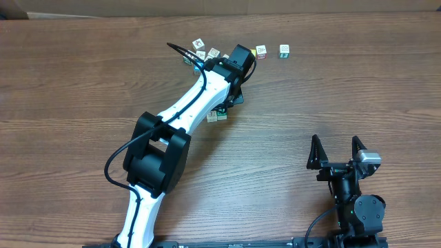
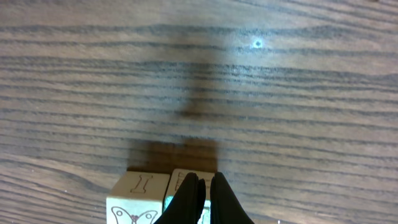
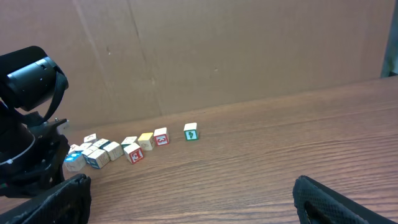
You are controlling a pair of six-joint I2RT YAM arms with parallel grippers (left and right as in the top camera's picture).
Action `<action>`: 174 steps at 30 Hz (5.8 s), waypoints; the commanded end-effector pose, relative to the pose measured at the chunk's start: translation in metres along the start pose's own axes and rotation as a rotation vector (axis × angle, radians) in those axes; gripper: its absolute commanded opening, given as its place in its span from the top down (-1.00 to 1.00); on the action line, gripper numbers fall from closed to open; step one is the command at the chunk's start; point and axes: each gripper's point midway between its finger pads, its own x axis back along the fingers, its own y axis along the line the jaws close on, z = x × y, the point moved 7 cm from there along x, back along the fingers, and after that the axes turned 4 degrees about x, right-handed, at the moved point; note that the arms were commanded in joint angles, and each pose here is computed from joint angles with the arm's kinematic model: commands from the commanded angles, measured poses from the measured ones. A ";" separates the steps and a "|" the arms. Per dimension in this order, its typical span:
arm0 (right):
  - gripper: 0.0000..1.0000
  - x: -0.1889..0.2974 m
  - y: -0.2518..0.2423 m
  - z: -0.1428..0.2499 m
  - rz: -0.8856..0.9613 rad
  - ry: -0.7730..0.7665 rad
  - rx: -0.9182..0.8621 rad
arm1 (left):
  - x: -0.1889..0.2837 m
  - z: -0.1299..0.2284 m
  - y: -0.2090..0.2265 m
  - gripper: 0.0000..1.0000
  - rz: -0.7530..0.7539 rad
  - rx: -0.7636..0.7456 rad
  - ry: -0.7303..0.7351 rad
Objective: Form a horizontal line
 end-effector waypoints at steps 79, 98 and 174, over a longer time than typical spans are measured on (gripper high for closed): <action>-1.00 0.000 -0.001 0.004 0.002 0.000 0.004 | -0.018 0.007 0.002 0.92 -0.041 -0.066 -0.015; -1.00 0.000 -0.001 0.004 0.002 0.000 0.004 | -0.018 0.013 0.003 0.92 -0.036 -0.071 0.029; -1.00 0.000 -0.001 0.004 0.002 0.000 0.004 | -0.014 0.020 0.025 -0.41 -0.073 -0.085 0.087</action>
